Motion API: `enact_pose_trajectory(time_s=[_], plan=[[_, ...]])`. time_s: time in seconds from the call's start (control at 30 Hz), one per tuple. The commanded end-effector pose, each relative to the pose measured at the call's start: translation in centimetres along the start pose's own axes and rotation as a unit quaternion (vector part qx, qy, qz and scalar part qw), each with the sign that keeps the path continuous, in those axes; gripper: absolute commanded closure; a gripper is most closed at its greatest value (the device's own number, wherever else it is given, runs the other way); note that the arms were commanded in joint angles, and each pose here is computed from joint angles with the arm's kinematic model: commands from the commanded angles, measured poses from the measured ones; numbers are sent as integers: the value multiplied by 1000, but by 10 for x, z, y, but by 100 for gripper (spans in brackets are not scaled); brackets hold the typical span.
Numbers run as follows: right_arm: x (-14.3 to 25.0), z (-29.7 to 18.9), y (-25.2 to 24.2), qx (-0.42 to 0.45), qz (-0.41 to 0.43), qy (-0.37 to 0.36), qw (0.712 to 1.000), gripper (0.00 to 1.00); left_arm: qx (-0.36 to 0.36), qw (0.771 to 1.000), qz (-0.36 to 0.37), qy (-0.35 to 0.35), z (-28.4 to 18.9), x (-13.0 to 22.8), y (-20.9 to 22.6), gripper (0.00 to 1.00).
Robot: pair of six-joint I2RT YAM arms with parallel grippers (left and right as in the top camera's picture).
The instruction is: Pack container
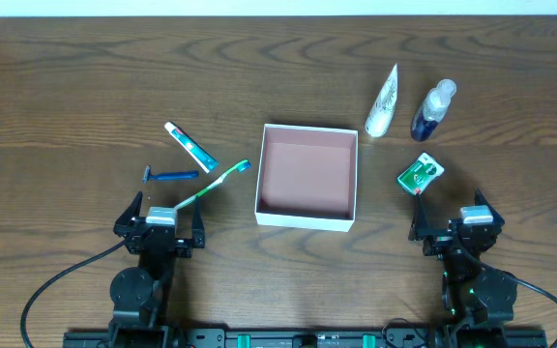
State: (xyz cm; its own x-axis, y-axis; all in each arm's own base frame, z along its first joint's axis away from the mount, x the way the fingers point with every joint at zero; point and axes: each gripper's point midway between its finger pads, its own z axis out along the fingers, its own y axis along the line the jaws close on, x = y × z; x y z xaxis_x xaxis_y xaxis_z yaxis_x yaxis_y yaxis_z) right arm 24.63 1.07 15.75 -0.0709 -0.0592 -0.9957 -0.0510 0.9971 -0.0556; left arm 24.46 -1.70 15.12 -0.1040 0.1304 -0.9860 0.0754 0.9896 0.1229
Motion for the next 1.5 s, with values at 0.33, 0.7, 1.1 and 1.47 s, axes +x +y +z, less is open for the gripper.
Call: enact_pose_trajectory(time_s=[0.33, 0.7, 1.1, 1.47], plan=[[1, 0, -2, 5, -6, 1, 1000, 1, 1, 999, 8, 31, 1, 19, -1, 2], [1, 0, -2, 5, -6, 1, 1000, 1, 1, 999, 8, 31, 1, 19, -1, 2], [-37, -5, 18, -59, 40, -63, 995, 1, 1, 999, 8, 31, 1, 19, -1, 2], [-125, 1, 18, -77, 42, 37, 995, 1, 1, 999, 8, 31, 1, 19, -1, 2]])
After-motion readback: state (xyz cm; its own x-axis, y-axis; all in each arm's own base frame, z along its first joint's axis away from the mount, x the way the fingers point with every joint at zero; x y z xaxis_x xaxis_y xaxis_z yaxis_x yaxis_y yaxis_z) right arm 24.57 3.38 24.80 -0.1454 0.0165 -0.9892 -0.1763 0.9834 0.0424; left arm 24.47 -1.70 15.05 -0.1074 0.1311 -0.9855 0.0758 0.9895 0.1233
